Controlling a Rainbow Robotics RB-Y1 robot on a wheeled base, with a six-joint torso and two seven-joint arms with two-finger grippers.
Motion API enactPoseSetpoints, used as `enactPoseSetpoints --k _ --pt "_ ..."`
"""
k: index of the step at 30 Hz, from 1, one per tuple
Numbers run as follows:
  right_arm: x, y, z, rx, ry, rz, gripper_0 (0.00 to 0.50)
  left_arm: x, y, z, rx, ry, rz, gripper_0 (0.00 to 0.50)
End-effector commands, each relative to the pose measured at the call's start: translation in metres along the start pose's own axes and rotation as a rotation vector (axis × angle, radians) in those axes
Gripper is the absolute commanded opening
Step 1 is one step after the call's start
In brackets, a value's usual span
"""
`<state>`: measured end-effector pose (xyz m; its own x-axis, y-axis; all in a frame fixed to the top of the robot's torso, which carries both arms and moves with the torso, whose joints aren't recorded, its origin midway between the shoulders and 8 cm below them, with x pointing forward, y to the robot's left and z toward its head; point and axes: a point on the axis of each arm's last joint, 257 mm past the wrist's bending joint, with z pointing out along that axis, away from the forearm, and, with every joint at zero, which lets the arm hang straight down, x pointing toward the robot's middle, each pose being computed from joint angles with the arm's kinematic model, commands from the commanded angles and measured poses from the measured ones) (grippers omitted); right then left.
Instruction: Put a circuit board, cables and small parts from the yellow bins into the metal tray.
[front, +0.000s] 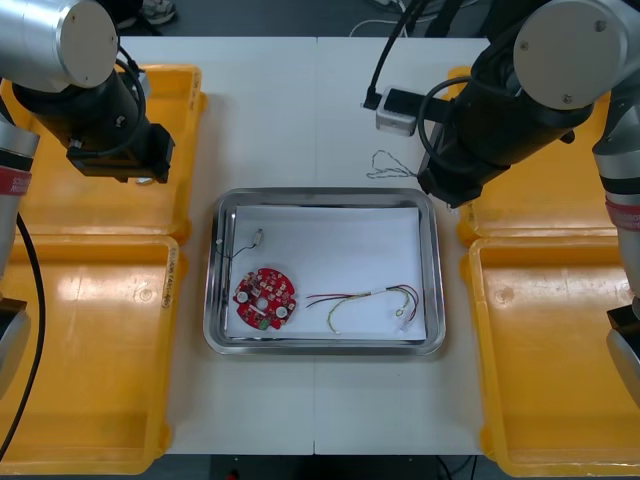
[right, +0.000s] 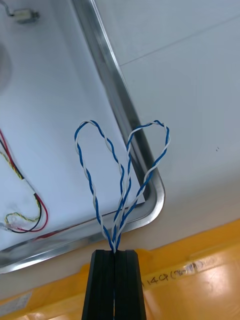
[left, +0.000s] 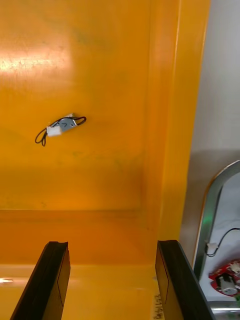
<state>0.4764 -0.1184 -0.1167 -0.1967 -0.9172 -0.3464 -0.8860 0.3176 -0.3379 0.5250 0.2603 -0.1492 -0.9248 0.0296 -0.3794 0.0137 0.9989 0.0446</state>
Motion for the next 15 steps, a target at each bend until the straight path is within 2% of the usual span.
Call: enactPoseSetpoints --k 1,9,15 --pt "-0.009 0.026 0.011 -0.033 0.016 -0.153 0.0 -0.042 0.026 -0.025 -0.032 -0.1 0.118 0.5" --pt "-0.014 0.038 0.033 -0.022 0.061 -0.31 0.0 -0.057 0.031 -0.013 -0.024 -0.142 0.11 0.5" --pt "-0.026 0.042 0.053 -0.018 0.041 -0.304 0.0 -0.064 0.035 -0.01 -0.034 -0.164 0.117 0.5"
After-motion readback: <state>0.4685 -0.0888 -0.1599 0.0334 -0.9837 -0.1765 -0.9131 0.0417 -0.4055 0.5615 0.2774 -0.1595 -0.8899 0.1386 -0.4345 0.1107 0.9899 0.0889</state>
